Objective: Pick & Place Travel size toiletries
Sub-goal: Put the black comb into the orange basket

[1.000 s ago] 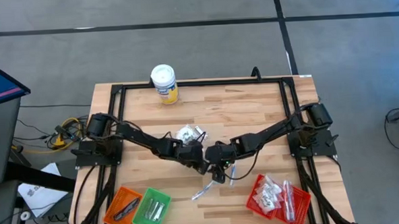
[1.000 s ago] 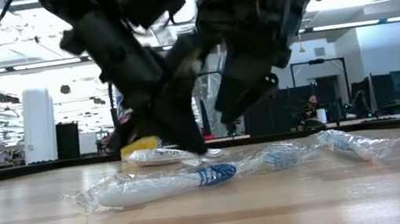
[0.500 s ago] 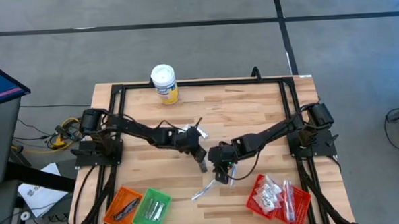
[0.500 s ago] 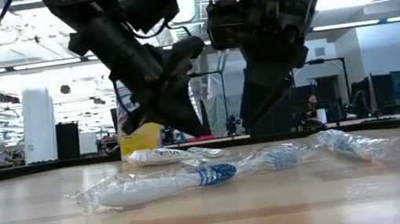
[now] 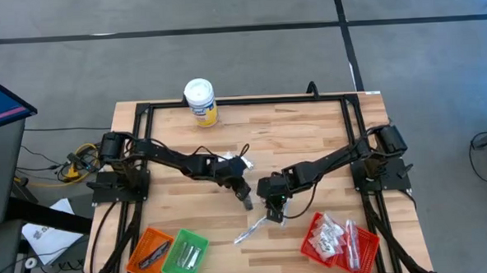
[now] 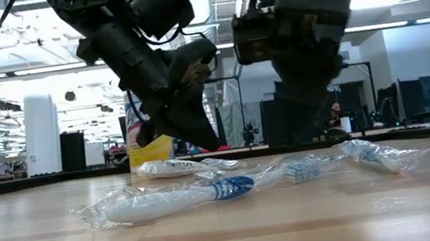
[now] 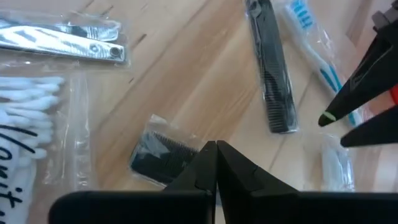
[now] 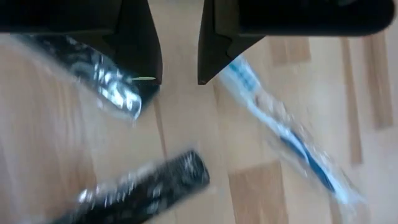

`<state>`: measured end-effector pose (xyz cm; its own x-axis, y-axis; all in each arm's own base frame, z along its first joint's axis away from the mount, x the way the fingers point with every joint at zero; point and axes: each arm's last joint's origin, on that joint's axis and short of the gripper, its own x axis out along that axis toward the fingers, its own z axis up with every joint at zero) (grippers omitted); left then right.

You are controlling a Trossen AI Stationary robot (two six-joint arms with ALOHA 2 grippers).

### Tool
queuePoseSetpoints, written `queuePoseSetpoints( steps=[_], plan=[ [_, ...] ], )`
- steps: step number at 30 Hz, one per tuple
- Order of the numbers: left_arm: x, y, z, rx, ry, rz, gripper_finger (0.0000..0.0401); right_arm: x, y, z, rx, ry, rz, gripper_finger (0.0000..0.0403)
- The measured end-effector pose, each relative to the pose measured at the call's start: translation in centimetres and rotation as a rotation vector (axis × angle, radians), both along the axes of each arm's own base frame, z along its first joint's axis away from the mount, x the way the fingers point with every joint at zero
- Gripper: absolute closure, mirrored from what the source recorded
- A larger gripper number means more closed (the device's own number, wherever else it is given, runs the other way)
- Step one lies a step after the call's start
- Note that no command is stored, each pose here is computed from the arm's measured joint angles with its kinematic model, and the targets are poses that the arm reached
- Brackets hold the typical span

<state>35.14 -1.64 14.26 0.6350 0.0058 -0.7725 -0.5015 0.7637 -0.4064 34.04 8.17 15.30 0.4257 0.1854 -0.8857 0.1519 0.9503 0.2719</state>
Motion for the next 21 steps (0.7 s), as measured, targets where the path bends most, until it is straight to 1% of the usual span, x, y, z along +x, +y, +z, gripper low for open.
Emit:
queuePoseSetpoints(
  steps=[3, 5, 7, 10, 11, 14, 18, 21],
  plan=[
    [0.0, -0.4, 0.1, 0.008, -0.008, -0.033, 0.0401, -0.4, 0.2, -0.2, -0.011, 0.041, 0.008, 0.0323],
    [-0.1, -1.0, 0.7, 0.037, -0.029, -0.063, 0.0401, -0.6, 0.4, -0.2, -0.019, 0.056, 0.012, 0.0337],
    [-0.1, -1.4, 1.2, 0.059, -0.050, -0.061, 0.0401, -0.7, 0.5, -0.2, -0.017, 0.062, 0.006, 0.0355],
    [-0.2, -1.2, 1.0, 0.085, -0.036, -0.035, 0.0401, -0.9, 0.4, 0.4, -0.019, 0.049, -0.018, 0.0391],
    [-0.1, -1.0, 0.9, 0.092, -0.037, -0.024, 0.0401, -1.0, 0.4, 0.7, -0.026, 0.043, -0.024, 0.0397],
    [-0.1, -0.7, 0.8, 0.100, -0.029, -0.010, 0.0401, -1.3, -0.2, 2.0, -0.047, 0.017, -0.057, 0.0394],
    [-0.1, -0.1, 0.7, 0.099, -0.022, -0.008, 0.0401, -2.0, -1.4, 3.2, -0.081, 0.024, -0.098, 0.0401],
    [-0.8, 0.3, 0.2, 0.100, 0.067, -0.022, 0.0401, -3.5, -1.8, 4.9, -0.177, 0.033, -0.133, 0.0401]
  ],
)
